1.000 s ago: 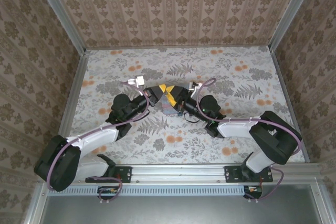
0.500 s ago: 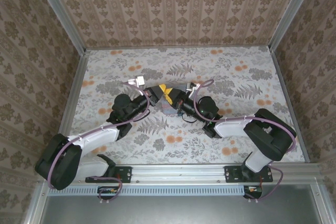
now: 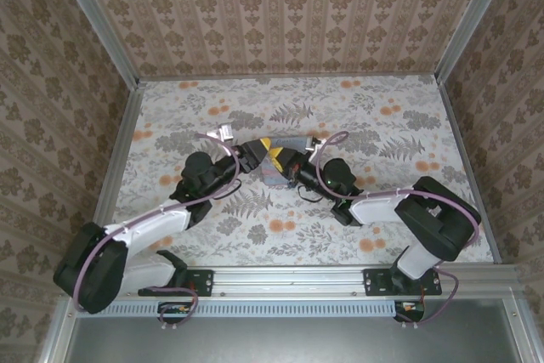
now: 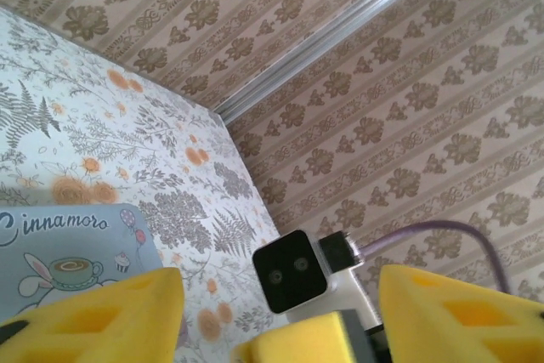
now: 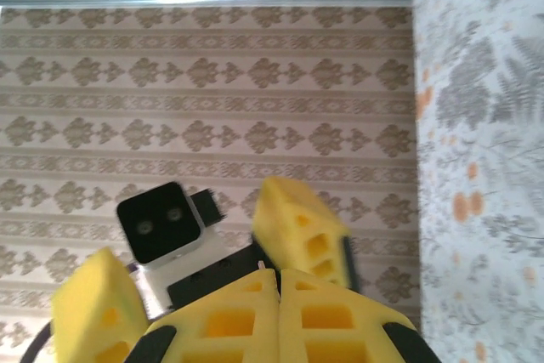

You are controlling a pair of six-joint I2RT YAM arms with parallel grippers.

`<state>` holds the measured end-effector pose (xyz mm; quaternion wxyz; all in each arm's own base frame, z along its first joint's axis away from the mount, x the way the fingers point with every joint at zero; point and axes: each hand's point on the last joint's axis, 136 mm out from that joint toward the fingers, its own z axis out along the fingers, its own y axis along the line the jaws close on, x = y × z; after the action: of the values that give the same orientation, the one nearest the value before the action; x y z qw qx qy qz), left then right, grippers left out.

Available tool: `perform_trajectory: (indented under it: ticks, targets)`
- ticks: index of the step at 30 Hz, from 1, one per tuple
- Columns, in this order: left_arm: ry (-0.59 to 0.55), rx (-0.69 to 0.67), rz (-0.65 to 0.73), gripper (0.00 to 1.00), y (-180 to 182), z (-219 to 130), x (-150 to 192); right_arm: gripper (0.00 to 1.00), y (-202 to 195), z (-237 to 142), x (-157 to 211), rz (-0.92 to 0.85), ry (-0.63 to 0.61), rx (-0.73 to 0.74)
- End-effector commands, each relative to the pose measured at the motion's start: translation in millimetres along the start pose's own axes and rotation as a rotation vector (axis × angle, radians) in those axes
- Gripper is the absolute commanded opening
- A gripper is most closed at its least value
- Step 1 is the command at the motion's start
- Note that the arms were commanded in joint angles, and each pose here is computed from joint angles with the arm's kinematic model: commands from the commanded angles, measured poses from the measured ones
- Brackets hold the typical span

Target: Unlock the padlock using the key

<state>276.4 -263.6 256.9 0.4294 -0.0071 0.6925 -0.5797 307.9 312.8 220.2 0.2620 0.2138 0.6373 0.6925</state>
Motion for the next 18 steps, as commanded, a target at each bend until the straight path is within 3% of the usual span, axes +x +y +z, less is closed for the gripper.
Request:
perform_trajectory:
  ticks: [1,8,18]
  targets:
    - [-0.007,-0.036,-0.035,0.68,-2,-13,-11,0.0,0,-13,0,-0.107,0.02,0.039]
    - [0.058,-0.09,-0.029,0.72,-5,-29,-11,0.0,-8,-39,2,-0.297,0.074,0.129]
    - [0.171,-0.176,-0.041,0.73,23,-45,22,0.0,-13,-74,-4,-0.442,0.086,0.213]
